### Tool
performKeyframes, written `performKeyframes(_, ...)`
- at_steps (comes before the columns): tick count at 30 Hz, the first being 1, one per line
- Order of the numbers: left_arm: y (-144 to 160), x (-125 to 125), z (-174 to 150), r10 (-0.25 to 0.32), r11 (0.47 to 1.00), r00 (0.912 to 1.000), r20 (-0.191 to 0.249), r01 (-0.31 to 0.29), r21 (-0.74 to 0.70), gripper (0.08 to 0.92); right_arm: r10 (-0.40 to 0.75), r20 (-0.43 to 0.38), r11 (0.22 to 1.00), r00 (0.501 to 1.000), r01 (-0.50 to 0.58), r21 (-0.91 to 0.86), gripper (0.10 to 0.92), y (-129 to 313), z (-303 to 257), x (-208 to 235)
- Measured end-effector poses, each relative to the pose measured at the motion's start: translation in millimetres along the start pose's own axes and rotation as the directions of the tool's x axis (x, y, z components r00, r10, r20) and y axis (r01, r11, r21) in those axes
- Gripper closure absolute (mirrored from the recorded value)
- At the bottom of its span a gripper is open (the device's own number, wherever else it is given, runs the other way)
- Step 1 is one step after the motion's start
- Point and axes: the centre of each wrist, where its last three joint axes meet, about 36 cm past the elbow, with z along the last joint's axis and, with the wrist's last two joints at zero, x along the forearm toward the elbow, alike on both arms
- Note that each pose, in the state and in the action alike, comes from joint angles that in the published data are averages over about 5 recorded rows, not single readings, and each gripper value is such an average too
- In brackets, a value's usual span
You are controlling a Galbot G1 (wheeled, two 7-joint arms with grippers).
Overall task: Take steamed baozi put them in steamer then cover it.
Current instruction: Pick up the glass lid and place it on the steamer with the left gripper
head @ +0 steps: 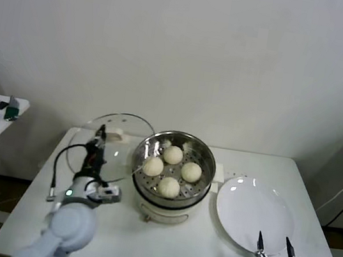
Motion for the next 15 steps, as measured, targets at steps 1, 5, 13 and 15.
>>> performKeyframes(1,-1,2,-9,0.006,1.000,1.0000,0.005,-0.006,0.001,0.862,0.001,0.002,1.000,1.000,-0.001,0.000,0.200,0,0,-1)
performKeyframes(5,-5,10,-46,0.023,1.000,0.9994,0.024,-0.023,0.009,0.862,0.004,0.007,1.000,1.000,-0.004,-0.001,0.200,-3,2,-3)
performKeyframes(13,-9,15,-106,0.021,1.000,0.9976,0.066,-0.022,0.019,0.862,0.014,0.007,1.000,1.000,-0.014,-0.001,0.200,-8,7,-3)
performKeyframes(15,-10,15,-119,0.020,1.000,0.9968,0.078,-0.021,0.019,0.862,0.017,0.006,1.000,1.000,-0.017,0.000,0.200,-9,8,-2)
